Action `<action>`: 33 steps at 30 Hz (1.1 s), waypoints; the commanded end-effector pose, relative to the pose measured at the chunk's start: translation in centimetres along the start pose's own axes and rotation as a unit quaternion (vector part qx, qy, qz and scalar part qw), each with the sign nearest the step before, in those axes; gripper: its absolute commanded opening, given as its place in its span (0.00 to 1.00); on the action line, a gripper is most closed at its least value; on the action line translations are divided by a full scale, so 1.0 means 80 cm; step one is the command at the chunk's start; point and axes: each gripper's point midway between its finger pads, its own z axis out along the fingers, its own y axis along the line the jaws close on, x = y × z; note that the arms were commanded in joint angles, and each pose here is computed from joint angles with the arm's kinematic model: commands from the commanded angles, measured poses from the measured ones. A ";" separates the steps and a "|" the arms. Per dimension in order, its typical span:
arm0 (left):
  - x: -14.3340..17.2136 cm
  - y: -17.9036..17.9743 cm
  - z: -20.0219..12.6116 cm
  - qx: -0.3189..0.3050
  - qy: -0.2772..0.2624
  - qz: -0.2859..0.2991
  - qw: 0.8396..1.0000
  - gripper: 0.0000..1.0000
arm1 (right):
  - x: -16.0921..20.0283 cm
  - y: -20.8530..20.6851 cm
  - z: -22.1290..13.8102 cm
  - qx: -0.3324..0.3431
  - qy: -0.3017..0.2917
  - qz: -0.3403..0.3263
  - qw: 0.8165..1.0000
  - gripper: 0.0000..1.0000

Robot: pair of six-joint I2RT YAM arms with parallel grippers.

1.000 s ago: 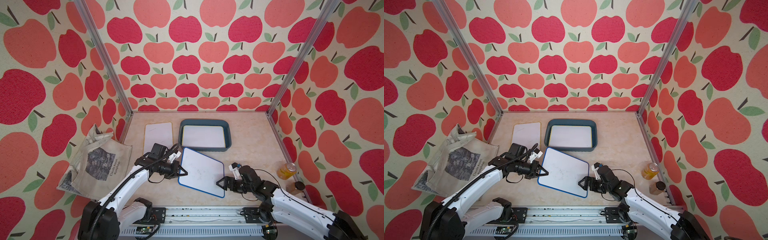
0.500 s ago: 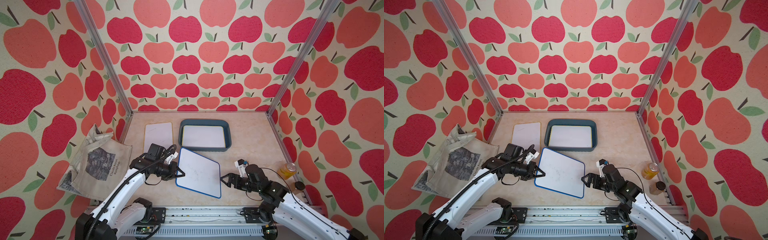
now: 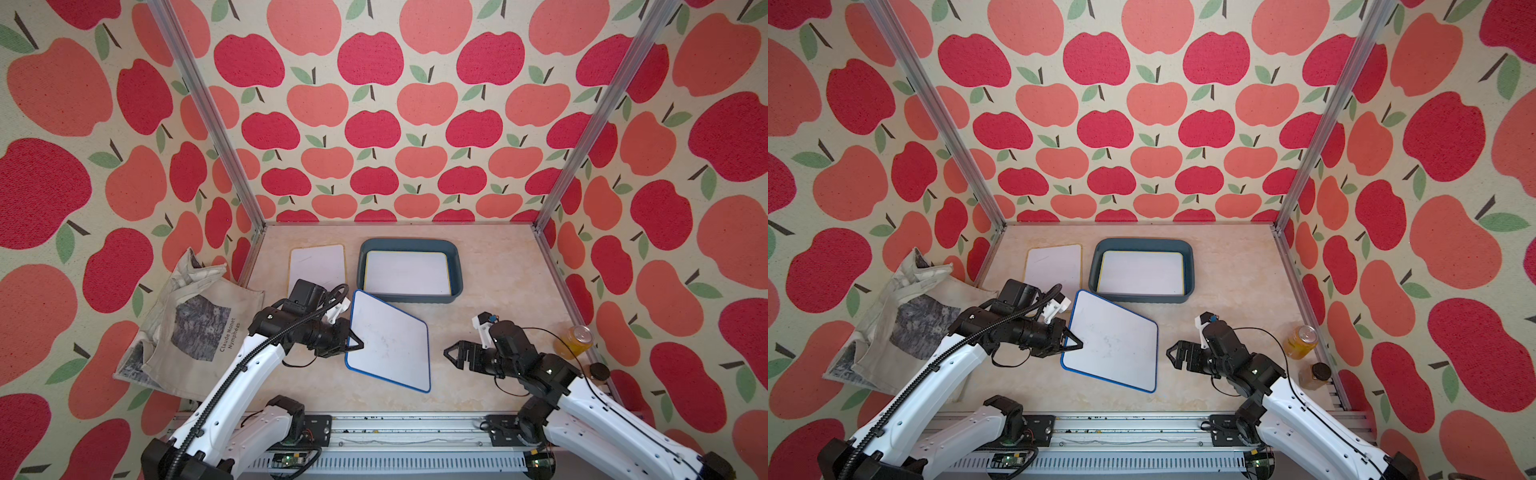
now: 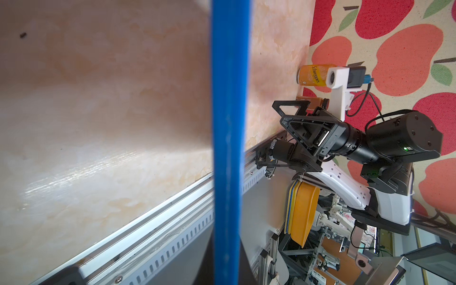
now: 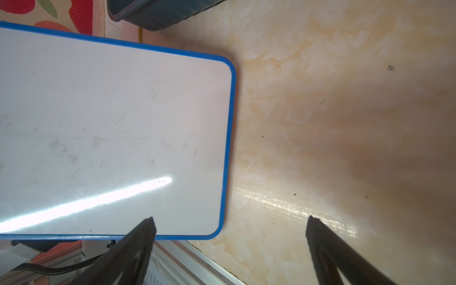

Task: Put the whiteboard into the storage box
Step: Pick up the whiteboard at the center of the board, then place the whiteboard in the storage box.

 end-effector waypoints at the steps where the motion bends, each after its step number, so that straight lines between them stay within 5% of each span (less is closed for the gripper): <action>1: -0.012 -0.050 -0.026 0.055 -0.028 0.051 0.997 0.00 | -0.003 -0.007 -0.002 0.018 -0.001 -0.010 1.000 0.99; 15: -0.064 -0.106 -0.057 0.079 -0.073 0.126 0.986 0.00 | -0.031 -0.025 -0.038 0.107 -0.027 -0.045 0.993 0.99; 33: -0.230 -0.132 -0.070 0.097 -0.097 0.121 0.983 0.00 | -0.070 -0.026 -0.041 0.144 -0.030 -0.050 0.988 0.99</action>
